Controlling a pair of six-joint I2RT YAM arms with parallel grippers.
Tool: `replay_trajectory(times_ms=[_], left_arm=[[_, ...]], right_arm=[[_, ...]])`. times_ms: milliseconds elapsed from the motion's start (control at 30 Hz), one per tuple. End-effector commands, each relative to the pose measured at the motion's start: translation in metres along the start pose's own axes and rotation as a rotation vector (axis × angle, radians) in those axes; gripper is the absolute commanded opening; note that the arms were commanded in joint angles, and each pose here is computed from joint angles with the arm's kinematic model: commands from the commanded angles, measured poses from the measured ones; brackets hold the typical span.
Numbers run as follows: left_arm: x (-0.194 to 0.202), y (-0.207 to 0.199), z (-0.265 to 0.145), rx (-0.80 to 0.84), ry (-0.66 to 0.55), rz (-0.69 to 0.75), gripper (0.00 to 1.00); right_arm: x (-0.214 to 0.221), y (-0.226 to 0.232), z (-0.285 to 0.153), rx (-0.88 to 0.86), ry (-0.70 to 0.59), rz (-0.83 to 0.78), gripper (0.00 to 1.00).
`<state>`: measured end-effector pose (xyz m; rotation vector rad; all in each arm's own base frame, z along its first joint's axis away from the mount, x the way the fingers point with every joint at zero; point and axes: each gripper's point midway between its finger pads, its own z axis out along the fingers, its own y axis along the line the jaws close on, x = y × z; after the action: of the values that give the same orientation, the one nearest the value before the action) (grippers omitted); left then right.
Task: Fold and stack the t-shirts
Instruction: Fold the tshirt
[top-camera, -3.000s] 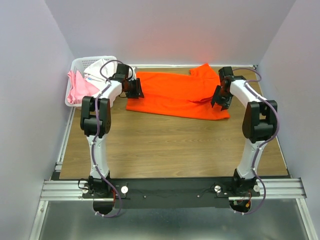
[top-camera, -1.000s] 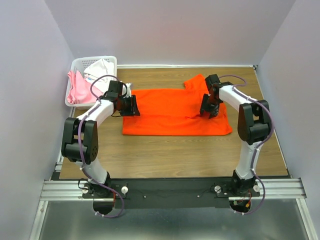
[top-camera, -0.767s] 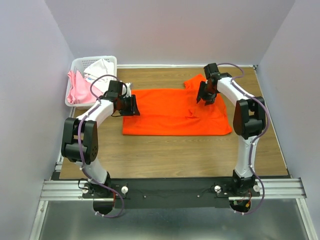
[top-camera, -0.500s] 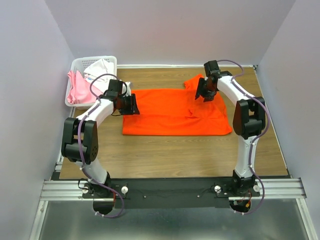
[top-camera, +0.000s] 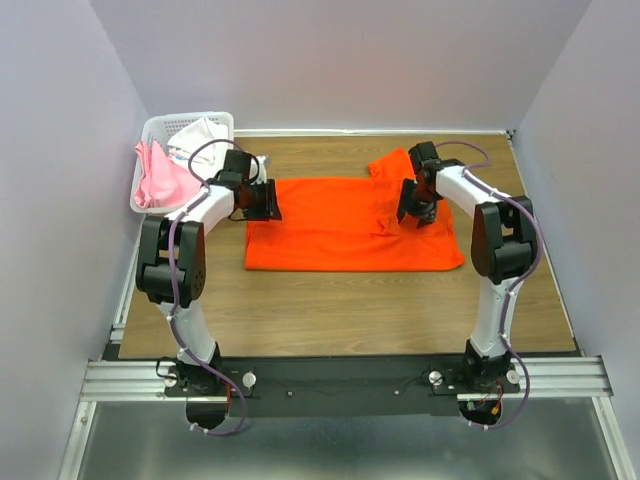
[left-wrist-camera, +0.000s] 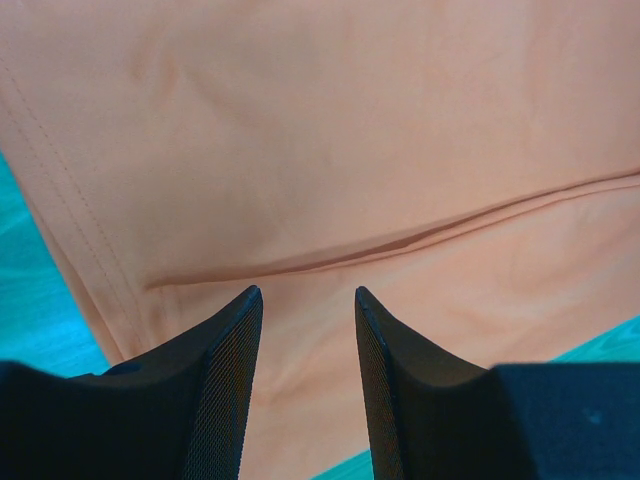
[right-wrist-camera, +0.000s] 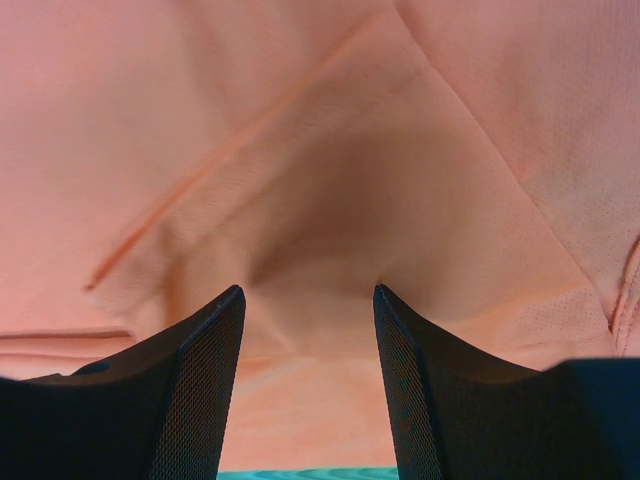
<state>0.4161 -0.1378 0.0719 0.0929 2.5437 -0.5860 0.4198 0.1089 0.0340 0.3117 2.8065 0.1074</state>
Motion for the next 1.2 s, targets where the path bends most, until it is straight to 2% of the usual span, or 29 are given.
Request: replay_trajectory(times_ms=[0,267,533,767,900,1067,1167], left_arm=[[0.009,0.009,0.013,-0.023,0.032,0.047,0.50],[0.040,0.008,0.037,-0.010,0.099,0.117,0.49],[0.066,-0.018,0.045,0.065,0.157,0.163,0.50],[0.080,-0.030,0.036,0.139,0.191,0.170,0.49],[0.057,-0.041,0.025,0.152,0.159,0.180,0.50],[-0.011,-0.050,0.013,0.120,0.054,0.198,0.50],[-0.047,-0.031,0.013,0.045,-0.013,0.151,0.49]], right_arm=[[0.002,-0.024,0.003,0.075,-0.015,0.003,0.62],[0.033,-0.061,0.020,0.159,0.063,0.017,0.63],[0.083,-0.092,0.002,0.224,0.137,0.113,0.64],[0.119,-0.099,-0.010,0.242,0.207,0.169,0.64],[0.110,-0.094,-0.022,0.216,0.182,0.175,0.64],[0.057,-0.074,-0.047,0.155,0.069,0.153,0.68],[0.021,-0.065,-0.060,0.137,-0.017,0.137,0.69]])
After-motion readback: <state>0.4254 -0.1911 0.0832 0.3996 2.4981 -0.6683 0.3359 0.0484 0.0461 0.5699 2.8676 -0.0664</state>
